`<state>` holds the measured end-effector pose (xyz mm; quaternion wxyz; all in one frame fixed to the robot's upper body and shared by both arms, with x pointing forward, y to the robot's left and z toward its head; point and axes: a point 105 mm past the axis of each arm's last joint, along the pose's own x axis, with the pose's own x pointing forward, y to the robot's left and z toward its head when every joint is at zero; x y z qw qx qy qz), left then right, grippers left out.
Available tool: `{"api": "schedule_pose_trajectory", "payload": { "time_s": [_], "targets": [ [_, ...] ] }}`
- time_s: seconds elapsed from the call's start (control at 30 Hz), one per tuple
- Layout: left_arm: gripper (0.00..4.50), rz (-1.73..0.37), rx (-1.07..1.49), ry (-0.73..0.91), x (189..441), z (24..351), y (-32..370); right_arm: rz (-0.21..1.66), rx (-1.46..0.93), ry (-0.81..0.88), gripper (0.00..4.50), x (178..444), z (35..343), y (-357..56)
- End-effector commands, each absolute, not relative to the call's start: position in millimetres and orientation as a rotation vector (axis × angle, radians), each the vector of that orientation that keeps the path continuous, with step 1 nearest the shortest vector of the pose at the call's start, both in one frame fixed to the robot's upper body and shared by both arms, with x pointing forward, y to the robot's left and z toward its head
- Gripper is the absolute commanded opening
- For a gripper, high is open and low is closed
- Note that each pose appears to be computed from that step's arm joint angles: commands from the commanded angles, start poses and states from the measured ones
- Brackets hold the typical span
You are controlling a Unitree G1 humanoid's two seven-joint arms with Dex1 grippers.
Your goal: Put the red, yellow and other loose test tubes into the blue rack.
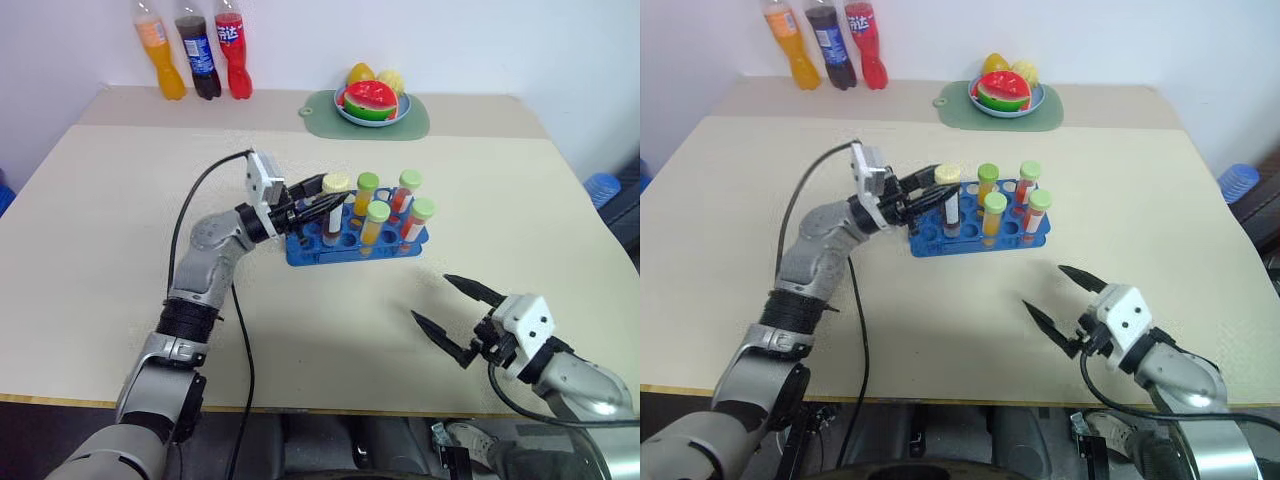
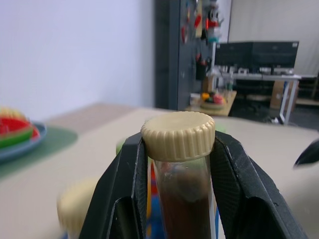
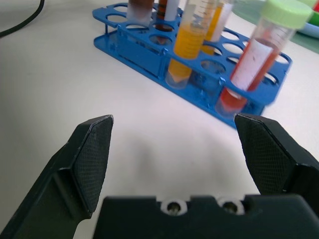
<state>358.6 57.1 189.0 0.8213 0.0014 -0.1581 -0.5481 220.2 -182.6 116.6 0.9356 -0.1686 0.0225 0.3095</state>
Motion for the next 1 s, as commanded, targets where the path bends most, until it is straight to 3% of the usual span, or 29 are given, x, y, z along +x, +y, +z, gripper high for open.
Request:
{"api": "schedule_pose_trajectory", "payload": {
  "time_s": [0.03,0.23,0.67,1.0],
  "targets": [
    [1.17,-1.17,0.066,-0.355,364.2,188.7,52.3,0.603,-0.356,-0.009,4.31,216.9,131.6,-181.2],
    [1.17,-1.139,0.133,-0.338,371.5,170.3,48.5,0.589,-0.358,-0.005,4.31,213.9,132.8,-182.2],
    [1.17,-1.151,0.126,-0.359,358.9,174.4,65.5,0.599,-0.358,-0.002,4.31,216.9,132.0,-181.4],
    [1.17,-1.215,0.111,-0.363,349.4,171.1,53.6,0.604,-0.361,-0.008,4.31,219.2,133.8,-181.5]
  ]
}}
